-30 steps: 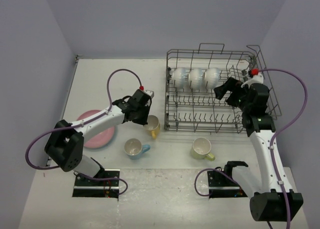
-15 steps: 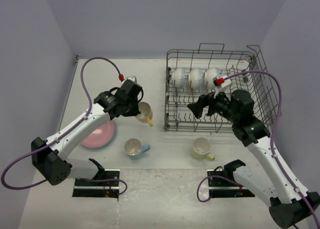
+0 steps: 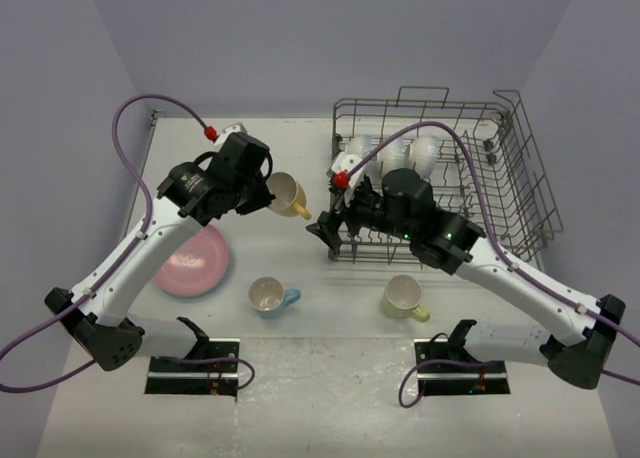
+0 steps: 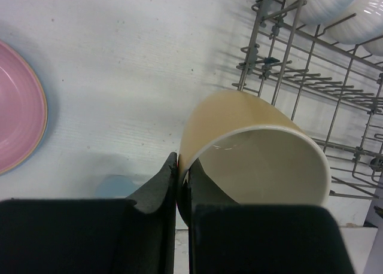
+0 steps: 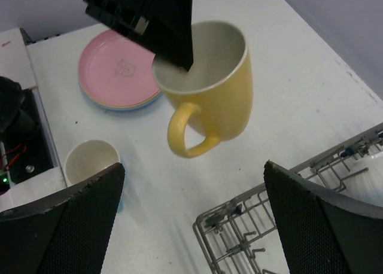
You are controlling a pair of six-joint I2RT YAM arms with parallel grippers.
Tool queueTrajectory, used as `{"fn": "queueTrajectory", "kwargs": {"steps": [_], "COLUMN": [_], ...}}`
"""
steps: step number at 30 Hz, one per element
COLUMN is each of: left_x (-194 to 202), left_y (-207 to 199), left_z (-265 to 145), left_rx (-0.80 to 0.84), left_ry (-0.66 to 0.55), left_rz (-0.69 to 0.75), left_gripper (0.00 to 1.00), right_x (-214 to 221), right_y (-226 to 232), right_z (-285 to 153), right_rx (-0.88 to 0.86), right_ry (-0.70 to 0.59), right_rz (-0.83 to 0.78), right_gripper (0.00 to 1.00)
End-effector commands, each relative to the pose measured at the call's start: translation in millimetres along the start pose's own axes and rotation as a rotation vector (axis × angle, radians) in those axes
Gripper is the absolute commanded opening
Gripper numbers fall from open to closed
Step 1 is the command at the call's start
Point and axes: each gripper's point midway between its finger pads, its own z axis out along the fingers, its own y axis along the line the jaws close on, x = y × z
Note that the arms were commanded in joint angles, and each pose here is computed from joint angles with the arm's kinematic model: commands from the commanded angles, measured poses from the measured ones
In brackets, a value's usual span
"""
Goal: Load the mixed dishes into the dish rack
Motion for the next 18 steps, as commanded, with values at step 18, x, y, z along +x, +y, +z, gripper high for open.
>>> {"fn": "queueTrajectory", "kwargs": {"steps": [18], "left_x": [-18], "left_y": [-15], "left_z": [-19], "left_rx": [0.088], "left_ry": [-0.058], "left_rz": [-0.154], "left_gripper": [0.00], "right_x": [1], "right_y": [-12], "right_z": [59], "right_rx": [0.112], "right_ry": [0.101], "right_rz": [-0.009], "right_gripper": [0.66]}}
